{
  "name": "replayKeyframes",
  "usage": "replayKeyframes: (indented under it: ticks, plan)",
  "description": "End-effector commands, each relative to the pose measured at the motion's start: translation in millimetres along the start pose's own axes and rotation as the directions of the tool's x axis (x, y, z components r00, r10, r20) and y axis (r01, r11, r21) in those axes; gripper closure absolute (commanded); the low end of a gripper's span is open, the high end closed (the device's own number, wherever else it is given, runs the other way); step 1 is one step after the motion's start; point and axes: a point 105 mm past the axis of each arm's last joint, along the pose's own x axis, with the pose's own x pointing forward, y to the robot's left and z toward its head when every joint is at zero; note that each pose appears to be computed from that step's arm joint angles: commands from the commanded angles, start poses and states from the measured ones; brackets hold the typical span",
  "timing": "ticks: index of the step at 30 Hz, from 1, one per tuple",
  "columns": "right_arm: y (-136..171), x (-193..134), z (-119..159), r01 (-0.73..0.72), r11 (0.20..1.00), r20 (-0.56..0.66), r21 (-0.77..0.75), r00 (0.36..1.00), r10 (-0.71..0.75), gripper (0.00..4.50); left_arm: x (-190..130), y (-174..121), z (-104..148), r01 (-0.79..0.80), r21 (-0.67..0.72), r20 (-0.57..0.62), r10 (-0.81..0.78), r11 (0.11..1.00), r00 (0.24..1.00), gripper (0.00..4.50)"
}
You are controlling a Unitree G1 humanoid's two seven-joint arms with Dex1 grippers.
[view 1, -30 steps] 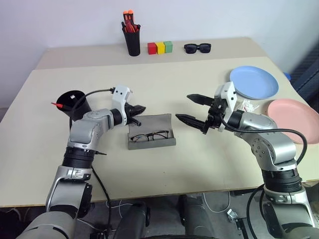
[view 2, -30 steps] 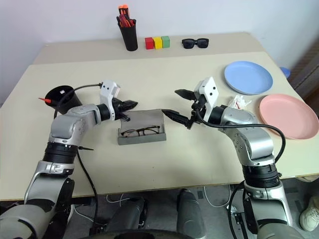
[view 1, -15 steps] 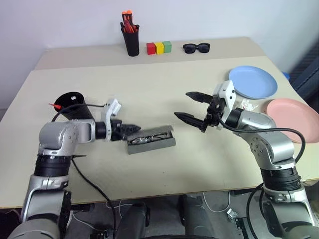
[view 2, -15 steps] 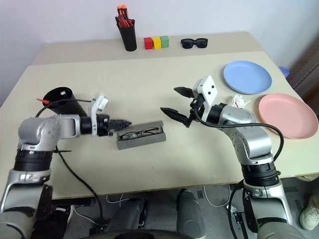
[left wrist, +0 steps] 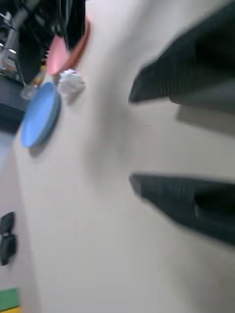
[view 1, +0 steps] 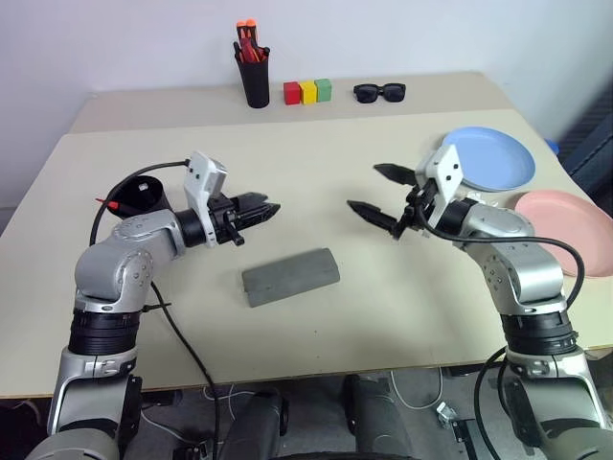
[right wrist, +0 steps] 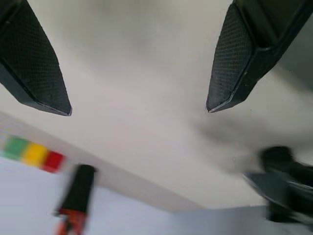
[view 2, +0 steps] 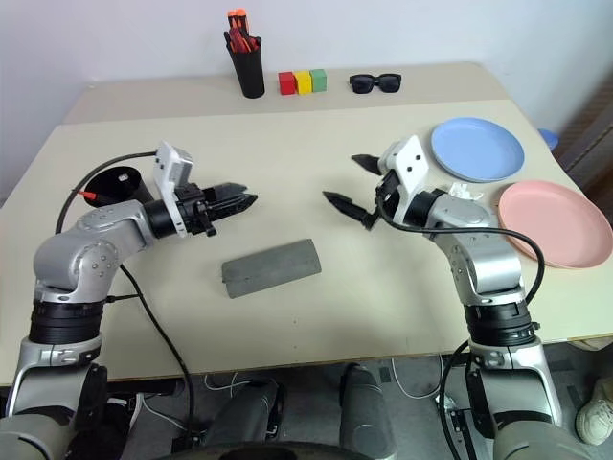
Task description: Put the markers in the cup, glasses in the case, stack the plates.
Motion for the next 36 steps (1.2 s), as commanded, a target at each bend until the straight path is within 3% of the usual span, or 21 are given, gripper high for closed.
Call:
replayKeyframes:
  ticks: [1, 4, 9, 16, 22, 26, 31, 32, 36]
  plan:
    - [-55, -25, 5, 0.201, 0.975, -0.059, -0.097, 0.977, -0.207, 0.00, -7, -13, 24, 0.066, 0.082, 0.093, -0.073, 0.995, 0.993, 0.20]
    - [-105, -62, -16, 0.399, 0.903, -0.212, -0.159, 0.880, -0.426, 0.00, -10, -23, 32, 0.143, 0.091, 0.152, -0.156, 0.986, 0.976, 0.05]
    - [-133, -111, -40, 0.555, 0.820, -0.367, -0.140, 0.740, -0.564, 0.00, -17, -36, 31, 0.227, 0.108, 0.168, -0.243, 0.968, 0.955, 0.05]
    - [-123, -158, -86, 0.613, 0.786, -0.576, -0.081, 0.615, -0.539, 0.00, -27, -40, 27, 0.284, 0.093, 0.141, -0.295, 0.954, 0.945, 0.05]
    - [-124, -183, -114, 0.687, 0.719, -0.656, -0.105, 0.495, -0.569, 0.00, -28, -40, 25, 0.292, 0.099, 0.112, -0.302, 0.951, 0.947, 0.05]
    - [-121, -187, -122, 0.707, 0.702, -0.678, -0.080, 0.478, -0.559, 1.24, -29, -41, 24, 0.289, 0.099, 0.109, -0.299, 0.952, 0.948, 0.00]
    - [-133, -189, -114, 0.733, 0.669, -0.647, -0.119, 0.454, -0.613, 3.96, -27, -40, 23, 0.273, 0.105, 0.113, -0.284, 0.956, 0.952, 0.00]
    - [-137, -190, -111, 0.740, 0.660, -0.636, -0.132, 0.447, -0.629, 4.31, -27, -40, 24, 0.270, 0.108, 0.117, -0.282, 0.957, 0.952, 0.00]
    - [-160, -188, -90, 0.778, 0.596, -0.537, -0.199, 0.422, -0.731, 4.46, -26, -38, 26, 0.250, 0.110, 0.134, -0.263, 0.962, 0.955, 0.00]
